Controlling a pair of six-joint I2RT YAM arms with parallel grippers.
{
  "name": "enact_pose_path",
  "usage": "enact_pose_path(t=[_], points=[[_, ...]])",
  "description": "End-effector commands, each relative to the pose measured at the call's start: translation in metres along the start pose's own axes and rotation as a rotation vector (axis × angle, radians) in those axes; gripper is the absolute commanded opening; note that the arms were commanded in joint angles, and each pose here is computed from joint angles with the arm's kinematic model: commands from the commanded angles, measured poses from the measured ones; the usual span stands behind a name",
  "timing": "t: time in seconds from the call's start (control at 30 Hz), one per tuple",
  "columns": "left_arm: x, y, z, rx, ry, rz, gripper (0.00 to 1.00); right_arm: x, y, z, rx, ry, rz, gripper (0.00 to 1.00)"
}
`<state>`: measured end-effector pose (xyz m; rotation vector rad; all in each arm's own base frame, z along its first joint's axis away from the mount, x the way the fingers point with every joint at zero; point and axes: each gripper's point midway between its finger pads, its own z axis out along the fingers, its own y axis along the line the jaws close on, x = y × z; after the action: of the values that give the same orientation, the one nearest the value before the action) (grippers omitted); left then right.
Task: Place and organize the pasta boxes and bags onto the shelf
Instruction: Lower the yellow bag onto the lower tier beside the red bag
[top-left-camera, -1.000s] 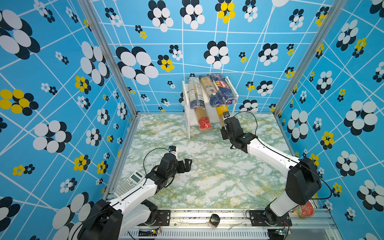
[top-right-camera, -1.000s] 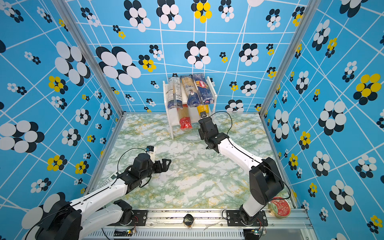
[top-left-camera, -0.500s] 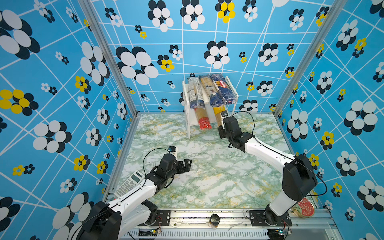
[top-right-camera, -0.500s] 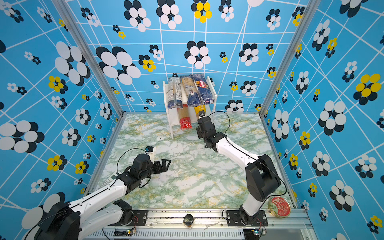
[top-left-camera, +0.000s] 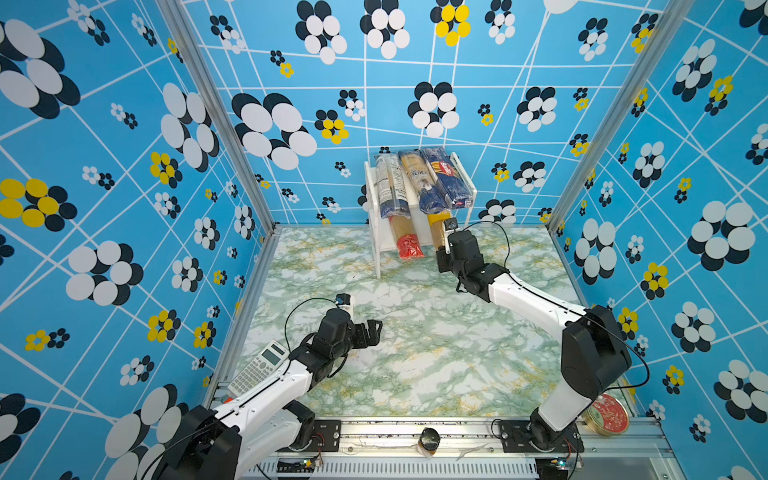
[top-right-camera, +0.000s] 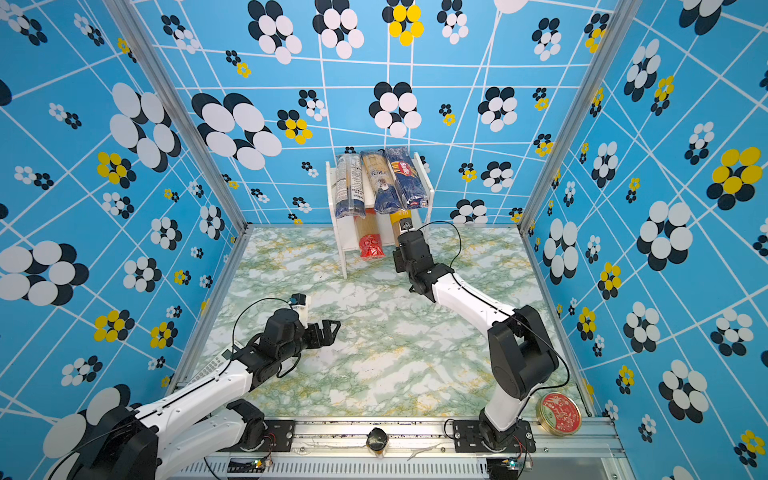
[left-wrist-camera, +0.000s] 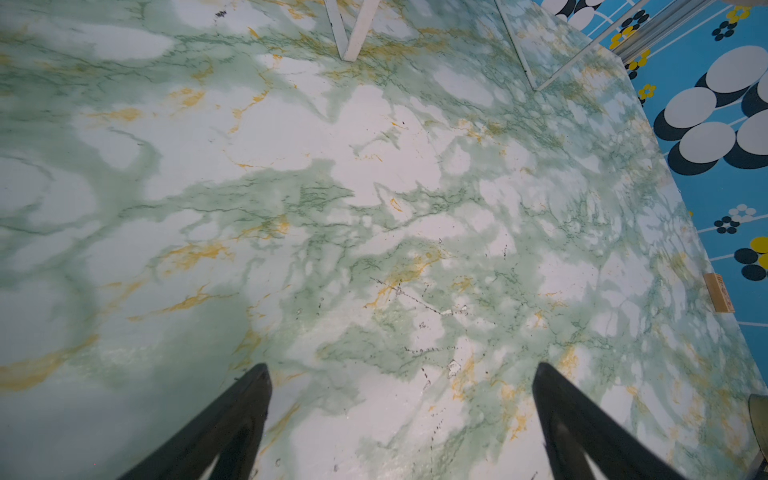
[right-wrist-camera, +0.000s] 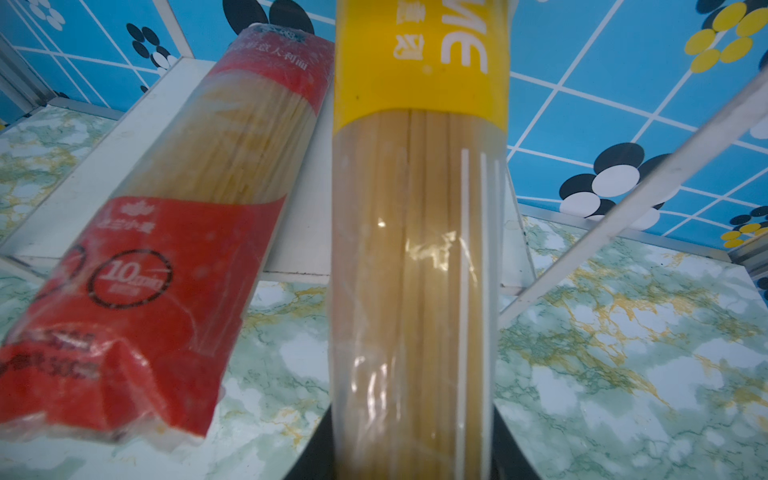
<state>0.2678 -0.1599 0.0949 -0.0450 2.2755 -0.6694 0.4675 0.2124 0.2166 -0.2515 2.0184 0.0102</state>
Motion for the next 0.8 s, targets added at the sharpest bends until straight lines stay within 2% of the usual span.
enact_pose_path(t=[0.0, 0.63, 0.67, 0.73, 0.77], points=[[0.002, 0.007, -0.002, -0.022, -0.003, 0.012, 0.99, -0.083, -0.007, -0.014, -0.007, -0.259, 0.131, 0.00], [0.001, 0.007, -0.005, -0.024, -0.013, 0.008, 0.99, -0.076, 0.003, 0.004, -0.038, -0.269, 0.136, 0.02], [0.001, 0.007, -0.005, -0.024, -0.013, 0.008, 0.99, -0.076, 0.003, 0.004, -0.037, -0.269, 0.137, 0.05], [0.001, 0.007, -0.005, -0.023, -0.012, 0.008, 0.99, -0.073, 0.002, 0.006, -0.028, -0.263, 0.136, 0.24], [0.001, 0.007, -0.005, -0.024, -0.011, 0.007, 0.99, -0.071, 0.002, 0.007, -0.026, -0.260, 0.136, 0.28]])
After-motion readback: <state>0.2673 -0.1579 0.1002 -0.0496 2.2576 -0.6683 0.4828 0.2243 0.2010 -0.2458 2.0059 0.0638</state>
